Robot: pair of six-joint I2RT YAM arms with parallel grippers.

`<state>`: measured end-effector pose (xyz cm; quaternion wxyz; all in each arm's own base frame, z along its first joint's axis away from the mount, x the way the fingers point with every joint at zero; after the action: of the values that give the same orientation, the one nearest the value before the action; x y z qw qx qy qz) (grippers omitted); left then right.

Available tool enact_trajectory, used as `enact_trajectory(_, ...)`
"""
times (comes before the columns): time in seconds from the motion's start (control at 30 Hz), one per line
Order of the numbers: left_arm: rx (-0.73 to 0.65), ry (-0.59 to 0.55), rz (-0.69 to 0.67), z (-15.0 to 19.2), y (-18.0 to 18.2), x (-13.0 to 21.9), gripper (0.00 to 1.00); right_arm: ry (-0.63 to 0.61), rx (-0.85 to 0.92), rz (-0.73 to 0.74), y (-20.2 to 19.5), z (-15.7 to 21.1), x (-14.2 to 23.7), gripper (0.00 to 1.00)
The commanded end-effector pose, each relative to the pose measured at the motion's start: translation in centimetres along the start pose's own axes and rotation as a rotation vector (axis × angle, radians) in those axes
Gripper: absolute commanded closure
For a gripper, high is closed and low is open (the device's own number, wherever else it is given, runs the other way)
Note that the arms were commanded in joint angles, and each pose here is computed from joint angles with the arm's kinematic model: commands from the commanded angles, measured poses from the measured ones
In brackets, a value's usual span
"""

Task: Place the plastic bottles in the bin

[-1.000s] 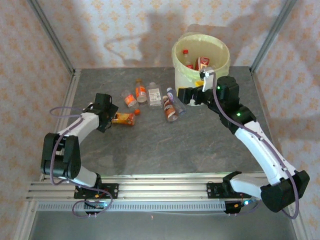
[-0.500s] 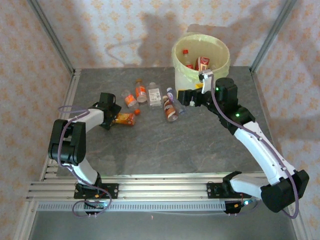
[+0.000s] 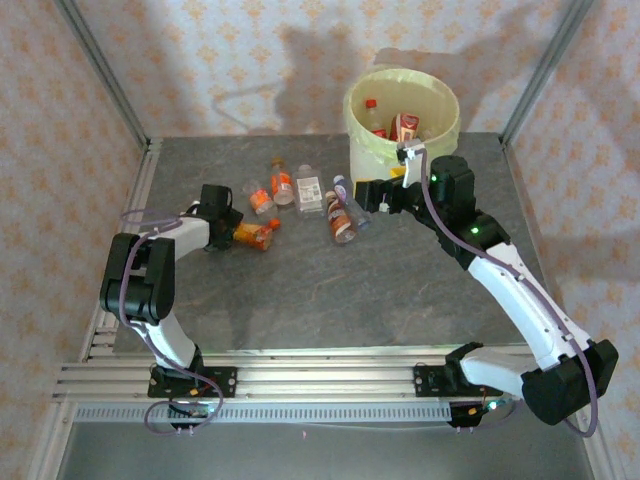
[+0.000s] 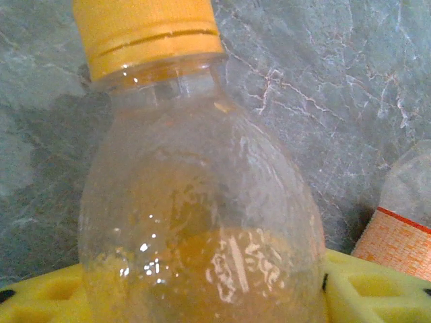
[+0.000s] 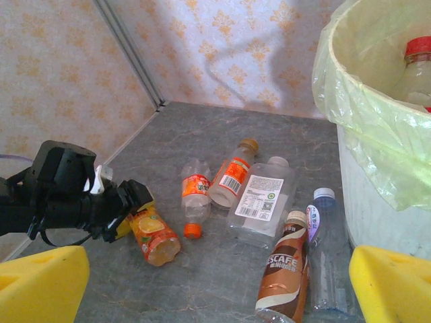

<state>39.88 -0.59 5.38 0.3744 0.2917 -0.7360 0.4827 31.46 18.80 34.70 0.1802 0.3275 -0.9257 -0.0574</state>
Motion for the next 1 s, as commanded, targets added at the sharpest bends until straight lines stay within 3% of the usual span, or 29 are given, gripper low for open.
enact_trajectory(0.0,-0.025,0.016,0.026,0.0,-0.4,0.1,0.42,0.001,-0.003,-0.007,0.3,0.2,0.5,0.01)
enact_trajectory(0.17,-0.105,-0.022,0.105,-0.6,-2.0,3.4,0.46,-0.043,-0.098,-0.011,0.2,-0.2,0.0,0.01)
enact_trajectory(0.37,-0.318,-0.058,0.374,1.1,-7.9,10.7,0.46,-0.096,-0.173,-0.135,1.5,0.0,-1.0,0.01)
enact_trajectory(0.5,-0.484,-0.073,0.551,3.4,-12.0,16.4,0.46,-0.056,-0.152,-0.227,3.3,0.2,-1.7,0.01)
enact_trajectory(0.63,-0.554,-0.039,0.739,5.4,-15.2,20.6,0.46,0.005,-0.108,-0.291,5.2,0.7,-2.8,0.01)
enact_trajectory(0.97,-0.712,0.057,1.02,10.2,-19.0,27.0,0.46,0.19,-0.055,-0.502,11.1,3.1,-5.1,0.01)
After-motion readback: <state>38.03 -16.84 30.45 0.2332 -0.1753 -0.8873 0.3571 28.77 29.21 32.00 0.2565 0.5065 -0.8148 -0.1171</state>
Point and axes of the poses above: each hand's point on the last joint's axis, 136 mm out from that joint toward the fingers, its own x axis back along the fingers, its own y axis along the line the jaws close on, z = x × y, the point moved 2 cm from there along x, back along the fingers, and after that the axes turned 4 degrees about x, right-handed, at the moved point
